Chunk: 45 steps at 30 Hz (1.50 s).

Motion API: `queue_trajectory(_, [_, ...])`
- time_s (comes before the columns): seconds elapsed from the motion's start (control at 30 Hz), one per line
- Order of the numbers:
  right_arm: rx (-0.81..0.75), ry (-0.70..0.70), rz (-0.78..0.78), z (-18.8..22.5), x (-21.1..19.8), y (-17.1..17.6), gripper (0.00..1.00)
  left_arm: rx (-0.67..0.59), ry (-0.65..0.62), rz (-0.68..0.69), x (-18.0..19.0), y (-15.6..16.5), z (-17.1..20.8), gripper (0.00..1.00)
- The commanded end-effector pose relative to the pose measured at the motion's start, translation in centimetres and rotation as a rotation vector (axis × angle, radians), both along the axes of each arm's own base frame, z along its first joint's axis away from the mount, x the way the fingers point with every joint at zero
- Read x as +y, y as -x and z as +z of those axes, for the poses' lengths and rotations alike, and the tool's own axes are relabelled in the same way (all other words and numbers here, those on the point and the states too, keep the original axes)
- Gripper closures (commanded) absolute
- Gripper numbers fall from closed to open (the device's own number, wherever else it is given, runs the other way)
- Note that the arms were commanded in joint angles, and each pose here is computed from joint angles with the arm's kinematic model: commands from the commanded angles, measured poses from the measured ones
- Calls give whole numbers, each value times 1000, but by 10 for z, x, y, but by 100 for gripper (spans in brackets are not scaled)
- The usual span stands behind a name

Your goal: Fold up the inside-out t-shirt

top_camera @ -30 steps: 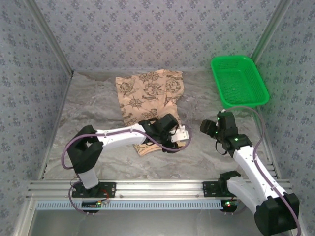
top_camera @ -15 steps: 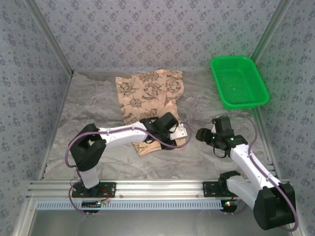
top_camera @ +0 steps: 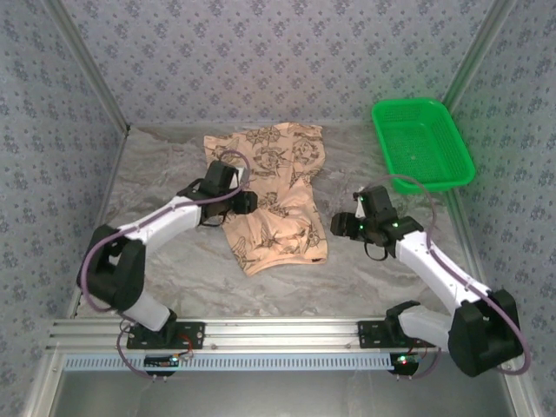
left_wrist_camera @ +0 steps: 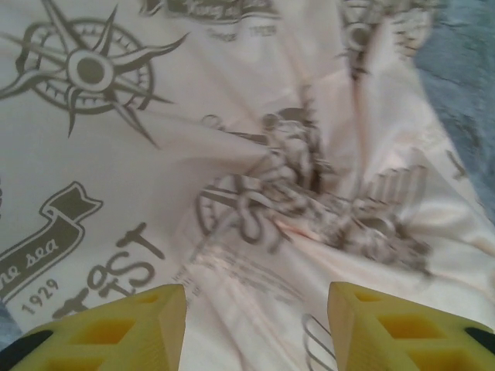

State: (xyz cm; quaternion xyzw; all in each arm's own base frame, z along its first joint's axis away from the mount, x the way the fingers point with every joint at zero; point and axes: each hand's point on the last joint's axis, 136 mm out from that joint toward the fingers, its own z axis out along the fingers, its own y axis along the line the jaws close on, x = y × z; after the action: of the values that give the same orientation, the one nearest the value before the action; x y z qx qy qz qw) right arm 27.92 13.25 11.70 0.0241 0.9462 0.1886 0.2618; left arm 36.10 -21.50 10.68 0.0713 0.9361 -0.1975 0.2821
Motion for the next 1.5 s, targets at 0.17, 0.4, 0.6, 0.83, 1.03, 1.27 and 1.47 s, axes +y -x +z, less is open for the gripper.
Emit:
queue_trajectory(0.17, [-19,58,68,15,16,-25,35,94,86,-243,-38,-10,-25,50])
queue_trajectory(0.4, [-20,76,69,18,20,-41,35,155,55,-253,-32,-21,-55,55])
queue_trajectory(0.6, [-64,39,-1,32,28,-76,35,169,75,-302,-35,-10,-53,100])
queue_trajectory(0.83, [-101,11,-14,45,57,-127,37,51,39,-293,-25,17,15,100])
queue_trajectory(1.03, [-105,17,-2,42,78,-160,38,-14,70,-322,-34,60,66,100])
queue_trajectory(1.27, [-44,9,29,27,101,-192,33,73,156,-447,-72,121,63,100])
queue_trajectory(1.47, [46,14,25,-3,117,-220,34,42,163,-484,-82,135,66,100])
